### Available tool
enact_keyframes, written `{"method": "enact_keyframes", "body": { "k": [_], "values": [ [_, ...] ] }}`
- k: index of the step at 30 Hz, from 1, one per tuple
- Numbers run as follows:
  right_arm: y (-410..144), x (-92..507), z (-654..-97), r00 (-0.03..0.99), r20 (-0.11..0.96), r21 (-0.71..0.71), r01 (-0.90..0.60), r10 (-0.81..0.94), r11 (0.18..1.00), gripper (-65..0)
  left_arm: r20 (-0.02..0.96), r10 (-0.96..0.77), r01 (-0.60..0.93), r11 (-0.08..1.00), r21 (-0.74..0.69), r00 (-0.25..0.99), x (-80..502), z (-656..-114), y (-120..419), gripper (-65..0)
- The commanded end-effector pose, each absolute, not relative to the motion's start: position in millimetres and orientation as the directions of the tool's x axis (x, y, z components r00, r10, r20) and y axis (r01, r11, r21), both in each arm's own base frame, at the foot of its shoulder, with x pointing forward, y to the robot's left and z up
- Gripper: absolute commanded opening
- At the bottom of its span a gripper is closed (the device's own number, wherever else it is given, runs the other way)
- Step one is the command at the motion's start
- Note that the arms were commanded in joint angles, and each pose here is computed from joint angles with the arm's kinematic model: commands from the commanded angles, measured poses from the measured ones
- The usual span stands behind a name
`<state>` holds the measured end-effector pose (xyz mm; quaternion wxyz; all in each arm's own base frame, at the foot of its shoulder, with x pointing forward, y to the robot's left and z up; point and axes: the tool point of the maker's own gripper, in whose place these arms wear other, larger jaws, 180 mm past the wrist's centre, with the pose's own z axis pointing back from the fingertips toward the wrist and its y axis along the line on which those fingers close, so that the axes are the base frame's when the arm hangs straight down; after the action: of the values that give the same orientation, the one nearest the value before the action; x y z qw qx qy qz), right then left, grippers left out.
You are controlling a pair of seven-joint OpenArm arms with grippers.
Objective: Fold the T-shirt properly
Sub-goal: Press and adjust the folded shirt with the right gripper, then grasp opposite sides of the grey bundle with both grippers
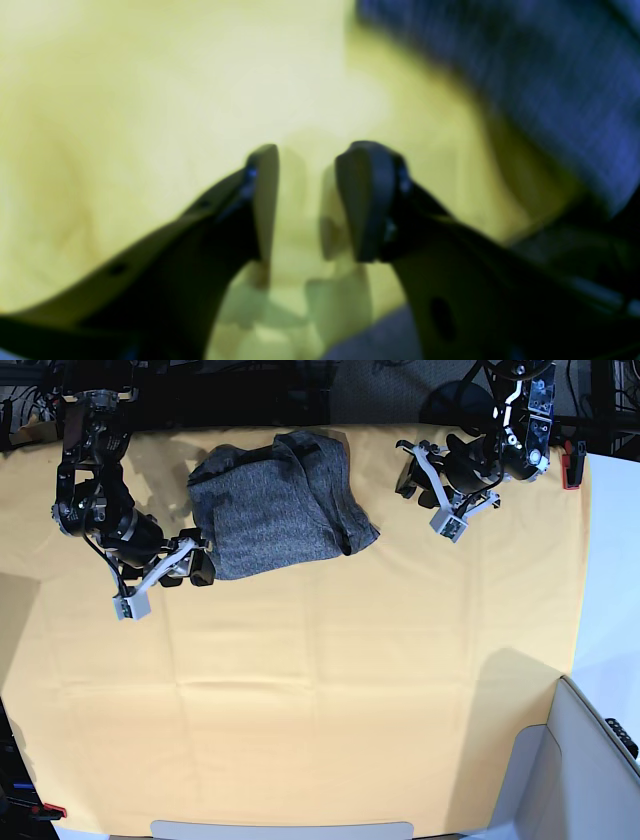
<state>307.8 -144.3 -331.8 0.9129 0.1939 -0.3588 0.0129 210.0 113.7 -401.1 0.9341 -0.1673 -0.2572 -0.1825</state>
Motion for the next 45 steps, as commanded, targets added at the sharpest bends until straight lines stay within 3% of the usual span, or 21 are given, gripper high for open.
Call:
{"method": "enact_keyframes", "body": {
  "k": [1,4,14,24,31,43,45],
  "values": [
    [-153,314,-323,0.723,0.679,0.344,-0.156,-0.130,0.926,-27.7,0.569,-0.273,0.458,0.864,-0.210,0.776,215,-389,110,-36.8],
    [-163,308,-334,0.759,0.630,0.382,-0.119,-0.164,0.916,-26.3,0.581,-0.319,0.525,0.821,-0.226,0.749,210,-381,101,-34.7],
    [-173,309,-367,0.816,0.538,0.550,-0.147,-0.214,0.822,-26.3,0.579,-0.303,0.523,0.812,-0.258,0.757,208,-381,91,-34.8],
    [-155,323,-378,0.827,0.489,0.684,-0.168,-0.276,0.710,-26.3,0.548,-0.331,0.529,0.809,-0.254,0.769,213,-379,89,-34.7],
    [-111,314,-384,0.873,0.417,0.754,-0.177,-0.253,0.633,-26.3,0.544,-0.338,0.536,0.804,-0.257,0.768,216,-378,84,-34.7],
    [-96,313,-384,0.877,0.408,0.773,-0.183,-0.255,0.607,-26.6,0.500,-0.363,0.538,0.800,-0.266,0.787,207,-383,85,-34.5],
    [-96,313,-384,0.877,0.408,0.773,-0.183,-0.255,0.607,-29.4,0.496,-0.351,0.535,0.791,-0.297,0.794,204,-383,79,-34.4]
  ]
}}
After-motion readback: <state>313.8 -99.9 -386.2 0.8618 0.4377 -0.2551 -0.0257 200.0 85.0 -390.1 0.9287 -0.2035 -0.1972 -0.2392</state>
